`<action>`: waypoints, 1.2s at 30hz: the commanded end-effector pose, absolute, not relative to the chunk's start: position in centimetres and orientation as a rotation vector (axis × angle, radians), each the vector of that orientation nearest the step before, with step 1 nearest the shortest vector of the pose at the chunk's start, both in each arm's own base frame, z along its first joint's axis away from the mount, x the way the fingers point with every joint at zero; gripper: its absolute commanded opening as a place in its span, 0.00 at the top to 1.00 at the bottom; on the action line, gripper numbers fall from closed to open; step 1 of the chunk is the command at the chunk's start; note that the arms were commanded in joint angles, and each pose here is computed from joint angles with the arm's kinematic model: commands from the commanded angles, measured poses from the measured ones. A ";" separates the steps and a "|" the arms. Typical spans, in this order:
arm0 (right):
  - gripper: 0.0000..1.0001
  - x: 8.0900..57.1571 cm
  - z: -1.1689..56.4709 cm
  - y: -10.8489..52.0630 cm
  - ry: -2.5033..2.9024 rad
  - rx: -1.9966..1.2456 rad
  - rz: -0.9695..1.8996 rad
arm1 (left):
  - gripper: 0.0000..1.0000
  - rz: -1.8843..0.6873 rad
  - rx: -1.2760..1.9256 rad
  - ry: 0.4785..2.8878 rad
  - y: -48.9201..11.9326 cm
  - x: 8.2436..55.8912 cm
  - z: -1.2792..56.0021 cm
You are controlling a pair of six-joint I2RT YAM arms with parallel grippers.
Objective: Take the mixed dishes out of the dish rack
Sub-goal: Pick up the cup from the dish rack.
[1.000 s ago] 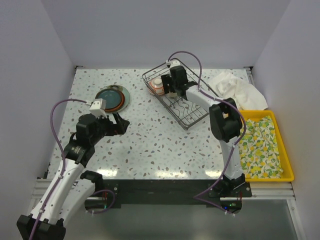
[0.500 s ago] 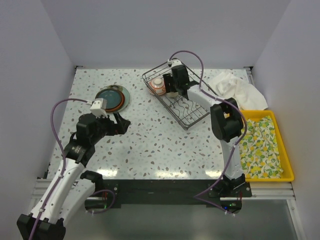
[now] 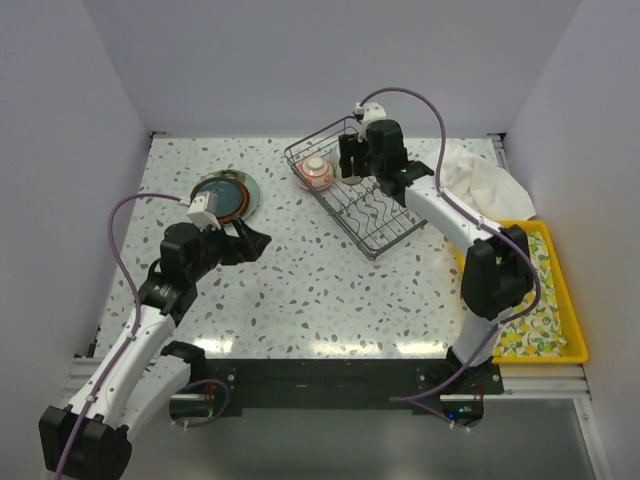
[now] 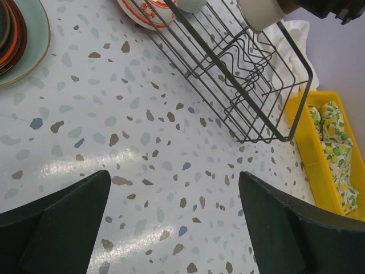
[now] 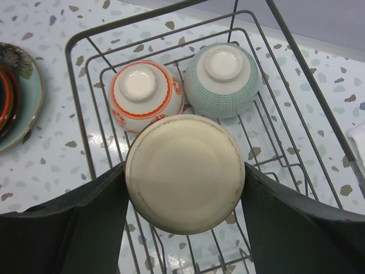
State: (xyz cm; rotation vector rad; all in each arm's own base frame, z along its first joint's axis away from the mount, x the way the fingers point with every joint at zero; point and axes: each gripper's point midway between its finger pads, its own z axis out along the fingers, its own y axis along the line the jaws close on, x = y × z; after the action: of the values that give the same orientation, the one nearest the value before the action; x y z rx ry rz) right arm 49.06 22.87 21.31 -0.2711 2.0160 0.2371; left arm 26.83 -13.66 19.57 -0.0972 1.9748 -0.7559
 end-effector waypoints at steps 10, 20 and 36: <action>0.74 40.3 30.4 24.4 1.849 -0.164 0.712 | 0.00 -1.022 -0.102 1.732 -16.9 29.2 26.1; 0.74 34.7 29.9 26.8 1.813 -0.051 1.147 | 0.05 -1.202 -0.041 1.663 -20.1 29.1 27.7; 0.75 31.9 28.5 28.8 1.790 0.089 1.518 | 0.26 -1.380 -0.053 1.659 -25.1 29.0 26.3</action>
State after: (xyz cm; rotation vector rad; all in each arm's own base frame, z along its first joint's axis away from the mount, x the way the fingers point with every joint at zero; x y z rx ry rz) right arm 32.50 28.16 24.56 0.1171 1.9304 1.3772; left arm 28.85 -24.27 24.87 -0.0373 1.7493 -1.3148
